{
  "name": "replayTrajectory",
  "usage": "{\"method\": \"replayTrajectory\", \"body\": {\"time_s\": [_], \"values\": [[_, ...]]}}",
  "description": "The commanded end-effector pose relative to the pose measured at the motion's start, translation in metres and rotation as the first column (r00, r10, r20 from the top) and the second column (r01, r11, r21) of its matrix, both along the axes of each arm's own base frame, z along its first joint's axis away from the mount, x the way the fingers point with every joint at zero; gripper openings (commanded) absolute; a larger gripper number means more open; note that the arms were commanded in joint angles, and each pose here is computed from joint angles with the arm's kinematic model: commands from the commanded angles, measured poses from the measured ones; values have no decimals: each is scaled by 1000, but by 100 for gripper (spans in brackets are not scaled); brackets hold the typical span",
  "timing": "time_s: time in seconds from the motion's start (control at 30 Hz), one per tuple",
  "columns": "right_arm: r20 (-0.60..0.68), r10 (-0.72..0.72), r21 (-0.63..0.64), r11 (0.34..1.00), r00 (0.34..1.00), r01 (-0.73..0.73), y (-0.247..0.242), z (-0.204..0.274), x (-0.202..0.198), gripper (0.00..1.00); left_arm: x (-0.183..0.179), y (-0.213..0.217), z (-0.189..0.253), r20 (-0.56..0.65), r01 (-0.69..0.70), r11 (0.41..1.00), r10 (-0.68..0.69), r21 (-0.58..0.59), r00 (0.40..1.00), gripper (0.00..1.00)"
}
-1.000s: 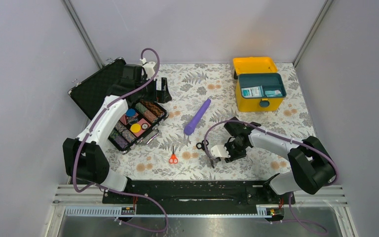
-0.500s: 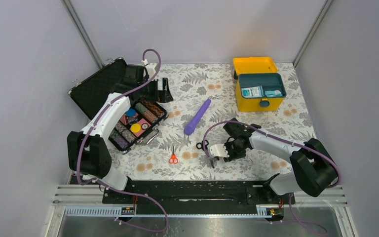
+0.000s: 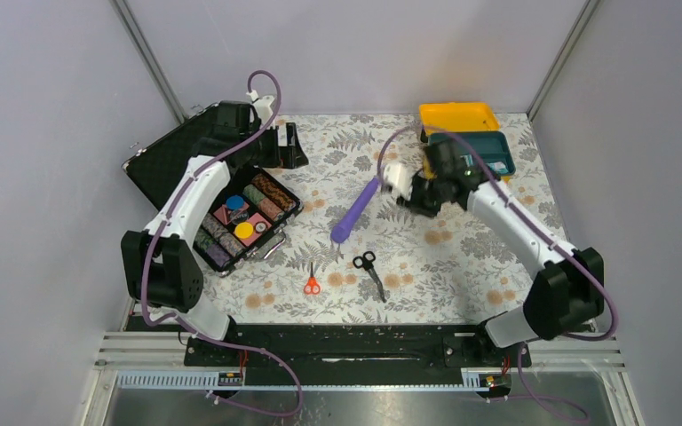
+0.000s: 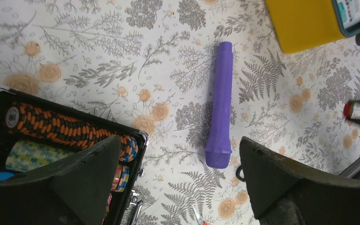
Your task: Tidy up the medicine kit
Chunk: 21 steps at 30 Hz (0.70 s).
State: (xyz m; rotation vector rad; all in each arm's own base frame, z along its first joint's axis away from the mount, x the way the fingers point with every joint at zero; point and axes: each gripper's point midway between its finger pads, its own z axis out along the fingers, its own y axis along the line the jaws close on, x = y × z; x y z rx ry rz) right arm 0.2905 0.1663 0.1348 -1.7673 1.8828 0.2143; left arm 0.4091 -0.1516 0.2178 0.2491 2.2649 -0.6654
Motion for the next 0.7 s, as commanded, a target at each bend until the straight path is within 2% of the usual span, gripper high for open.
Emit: {"method": "replayTrajectory", "body": {"time_s": [0.0, 0.13, 0.27, 0.5, 0.67], "values": [[-75, -358, 157, 918, 931, 365, -19, 48, 60, 28, 10, 1, 33, 98, 26, 1000, -26, 3, 995, 96], [-100, -580, 253, 771, 809, 584, -55, 80, 115, 27, 13, 1, 37, 102, 40, 999, -42, 18, 994, 96], [-63, -718, 291, 651, 693, 701, -100, 90, 151, 27, 21, -1, 45, 112, 49, 999, -50, 12, 992, 96], [-121, -847, 286, 470, 518, 835, -170, 77, 168, 28, 27, -3, 50, 126, 50, 999, -50, 9, 991, 96], [-224, -867, 239, 394, 446, 887, -192, 54, 169, 29, 21, -2, 47, 122, 46, 999, -47, 5, 991, 96]]}}
